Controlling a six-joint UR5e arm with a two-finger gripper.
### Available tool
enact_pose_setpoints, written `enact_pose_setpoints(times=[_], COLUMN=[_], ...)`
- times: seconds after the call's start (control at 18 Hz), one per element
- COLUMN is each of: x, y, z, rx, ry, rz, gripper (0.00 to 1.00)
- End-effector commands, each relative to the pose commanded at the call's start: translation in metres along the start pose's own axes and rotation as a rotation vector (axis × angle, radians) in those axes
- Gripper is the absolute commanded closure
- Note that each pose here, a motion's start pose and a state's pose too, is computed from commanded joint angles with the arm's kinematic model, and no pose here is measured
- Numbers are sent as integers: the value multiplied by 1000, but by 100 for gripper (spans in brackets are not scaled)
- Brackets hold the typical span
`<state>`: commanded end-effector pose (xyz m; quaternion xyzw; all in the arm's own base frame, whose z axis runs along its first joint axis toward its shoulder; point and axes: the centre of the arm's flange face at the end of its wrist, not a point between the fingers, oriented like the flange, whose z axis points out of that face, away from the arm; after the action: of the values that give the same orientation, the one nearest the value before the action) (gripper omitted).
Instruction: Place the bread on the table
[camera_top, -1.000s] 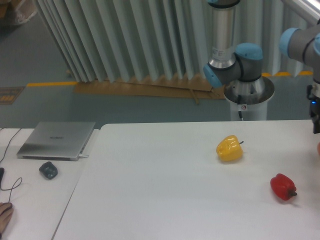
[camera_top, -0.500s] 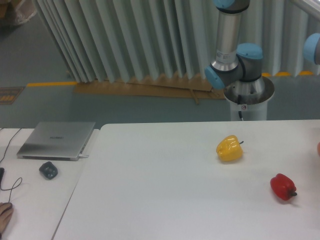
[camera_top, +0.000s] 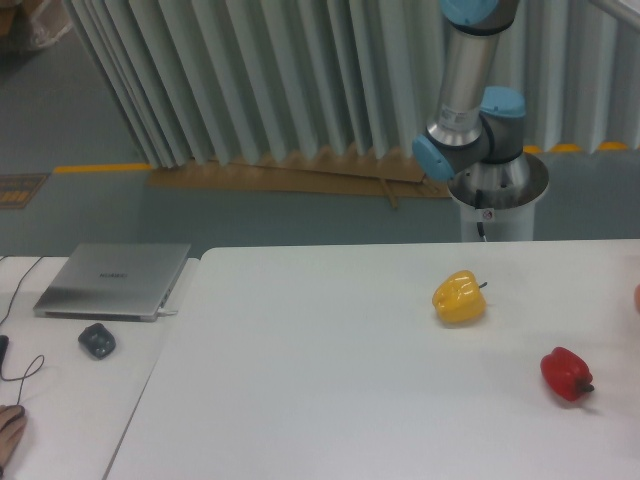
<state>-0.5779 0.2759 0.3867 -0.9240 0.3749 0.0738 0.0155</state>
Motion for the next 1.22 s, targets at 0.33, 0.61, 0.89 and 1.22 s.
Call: enact_pose_setpoints(times=[0.33, 0.61, 0.89, 1.22], x=[-4, -10, -17, -21], y=[30, 53, 80, 83], z=[23, 35, 56, 81], rx=[1, -28, -24, -13], ry=[15, -18, -7, 8], rz=[30, 37, 49, 74], gripper=[0, 0, 0, 0])
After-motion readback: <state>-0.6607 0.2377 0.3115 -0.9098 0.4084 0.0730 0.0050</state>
